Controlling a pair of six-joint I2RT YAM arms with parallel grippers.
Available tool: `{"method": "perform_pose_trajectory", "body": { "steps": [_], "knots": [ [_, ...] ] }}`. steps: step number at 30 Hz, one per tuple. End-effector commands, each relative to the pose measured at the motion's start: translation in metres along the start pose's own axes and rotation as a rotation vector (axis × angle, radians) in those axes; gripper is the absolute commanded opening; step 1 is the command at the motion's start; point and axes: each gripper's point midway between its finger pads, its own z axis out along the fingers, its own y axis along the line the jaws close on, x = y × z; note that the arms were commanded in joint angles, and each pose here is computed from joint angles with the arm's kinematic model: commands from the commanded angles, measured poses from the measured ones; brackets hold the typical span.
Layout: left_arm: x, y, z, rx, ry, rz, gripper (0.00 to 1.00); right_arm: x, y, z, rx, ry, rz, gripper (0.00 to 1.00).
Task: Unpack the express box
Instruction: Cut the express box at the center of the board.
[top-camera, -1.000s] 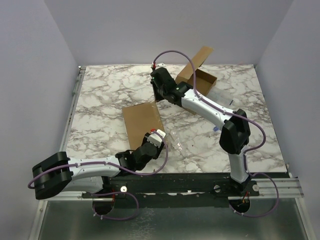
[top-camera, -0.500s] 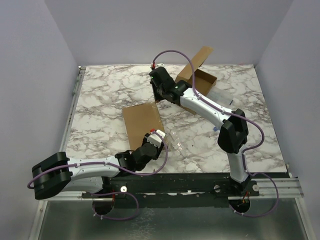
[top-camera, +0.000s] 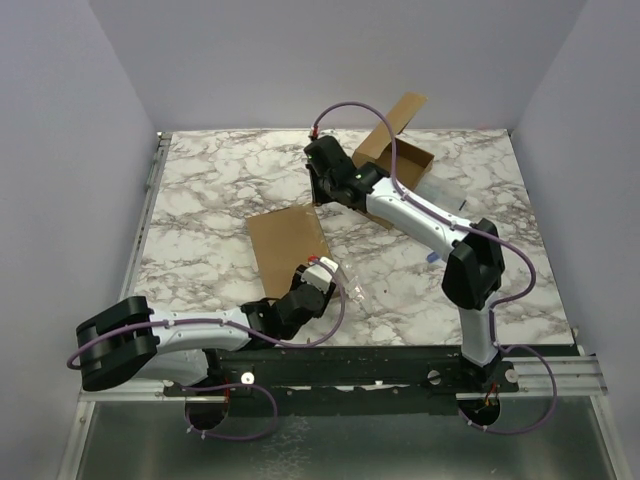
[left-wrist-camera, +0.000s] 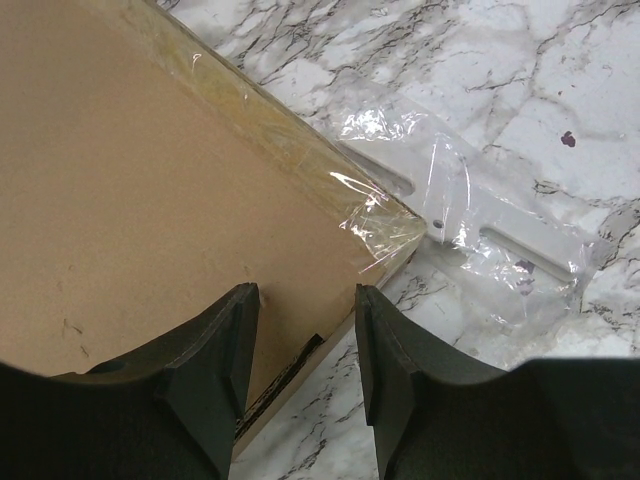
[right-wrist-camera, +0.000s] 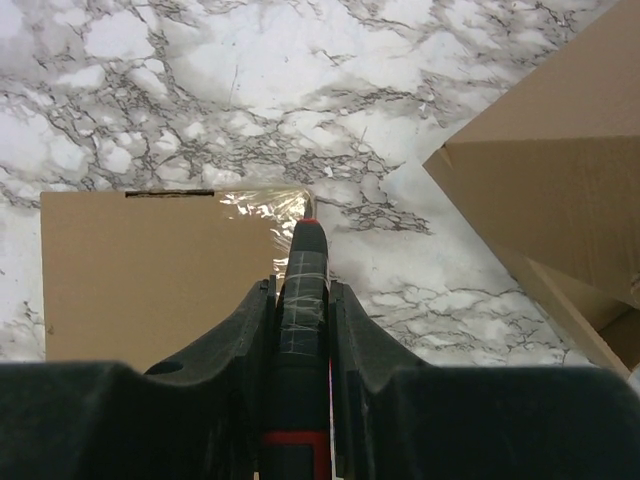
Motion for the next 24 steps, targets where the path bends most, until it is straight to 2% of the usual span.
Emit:
{"method": "perform_pose_trajectory", "body": {
  "steps": [1,7,10,21,24],
  "knots": [
    [0.008,0.028,0.004,-0.147,0.028,0.027,0.49,0.069,-0.001,-0.037,-0.046,0.242,-0.026,0.00],
    [0.007,0.034,0.004,-0.169,0.022,0.007,0.49,0.083,-0.013,-0.041,-0.026,0.284,-0.007,0.00],
    [0.007,0.034,0.005,-0.169,0.025,0.008,0.48,0.085,-0.007,-0.047,-0.073,0.276,0.003,0.00],
    [0.010,0.032,0.010,-0.181,0.047,0.031,0.47,0.088,-0.018,-0.055,-0.021,0.284,0.014,0.00],
    [0.011,0.026,0.011,-0.147,0.055,0.040,0.47,0.067,-0.016,-0.060,-0.045,0.196,0.015,0.00]
  ]
}}
